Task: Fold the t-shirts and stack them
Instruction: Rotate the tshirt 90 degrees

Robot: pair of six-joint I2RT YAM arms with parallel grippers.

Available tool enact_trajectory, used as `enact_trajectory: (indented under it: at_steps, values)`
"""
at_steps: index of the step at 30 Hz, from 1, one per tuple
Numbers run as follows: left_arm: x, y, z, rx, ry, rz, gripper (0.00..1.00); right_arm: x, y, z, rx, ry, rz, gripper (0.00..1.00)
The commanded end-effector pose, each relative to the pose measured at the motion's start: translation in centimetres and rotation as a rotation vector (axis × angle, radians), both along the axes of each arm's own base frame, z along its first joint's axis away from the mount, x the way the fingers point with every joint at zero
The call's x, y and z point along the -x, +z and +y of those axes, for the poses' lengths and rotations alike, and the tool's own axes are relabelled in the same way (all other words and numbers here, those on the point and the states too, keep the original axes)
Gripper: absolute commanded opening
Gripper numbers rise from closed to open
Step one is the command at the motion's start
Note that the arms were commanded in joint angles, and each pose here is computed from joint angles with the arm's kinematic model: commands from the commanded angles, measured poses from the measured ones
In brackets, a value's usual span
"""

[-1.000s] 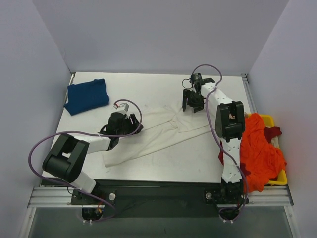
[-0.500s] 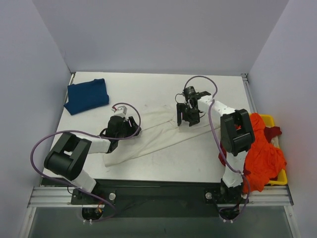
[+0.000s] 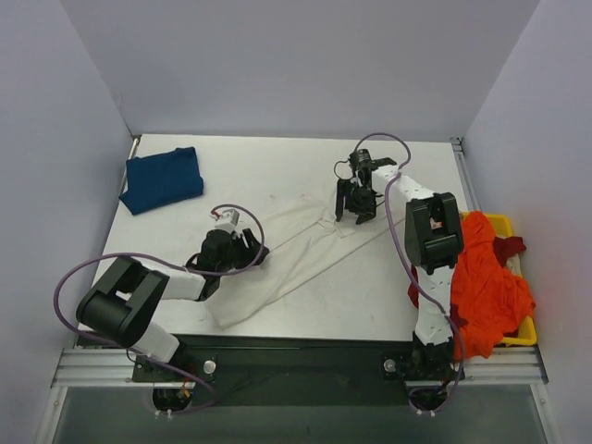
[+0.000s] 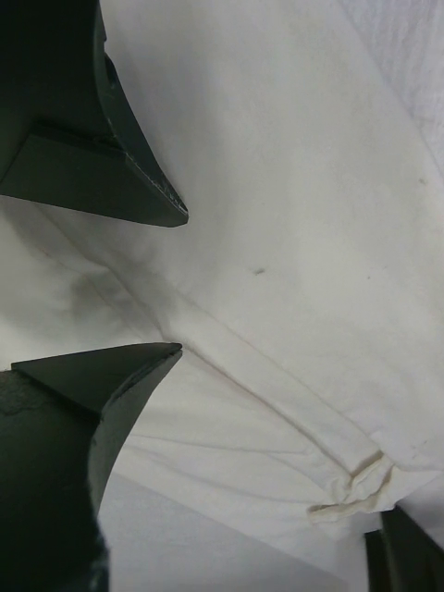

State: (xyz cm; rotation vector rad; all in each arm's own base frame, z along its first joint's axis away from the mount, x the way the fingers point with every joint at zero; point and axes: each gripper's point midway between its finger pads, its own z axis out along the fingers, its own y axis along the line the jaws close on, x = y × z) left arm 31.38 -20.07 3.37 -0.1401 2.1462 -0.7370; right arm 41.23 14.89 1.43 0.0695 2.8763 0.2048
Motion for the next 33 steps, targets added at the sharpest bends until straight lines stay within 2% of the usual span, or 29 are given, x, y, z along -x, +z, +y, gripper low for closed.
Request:
enact_trajectory:
  at_steps: [1,8,20,24,29,33]
  values:
    - [3.1,-1.1,-1.2,0.023,-0.063,0.073,0.64,-1.8,-2.1,-3.1,0.102,-0.03,0.023,0.61]
    - [6.2,-0.4,-5.1,0.124,-0.173,0.073,0.64,-6.0,-1.0,-2.9,0.092,-0.013,-0.006,0.62]
    - [9.8,-1.3,-11.1,0.239,-0.329,0.106,0.63,-9.8,-1.5,-1.1,0.046,0.015,-0.027,0.67]
    - [10.7,-1.6,-12.7,0.242,-0.375,0.108,0.63,-10.6,-1.3,-0.6,0.022,0.027,-0.042,0.69]
    - [10.2,-1.0,-12.4,0.198,-0.363,0.077,0.62,-10.6,0.4,-0.1,-0.004,0.043,-0.067,0.7]
    - [9.5,0.7,-12.0,0.159,-0.35,0.031,0.63,-10.5,4.6,0.3,-0.04,0.06,-0.132,0.7]
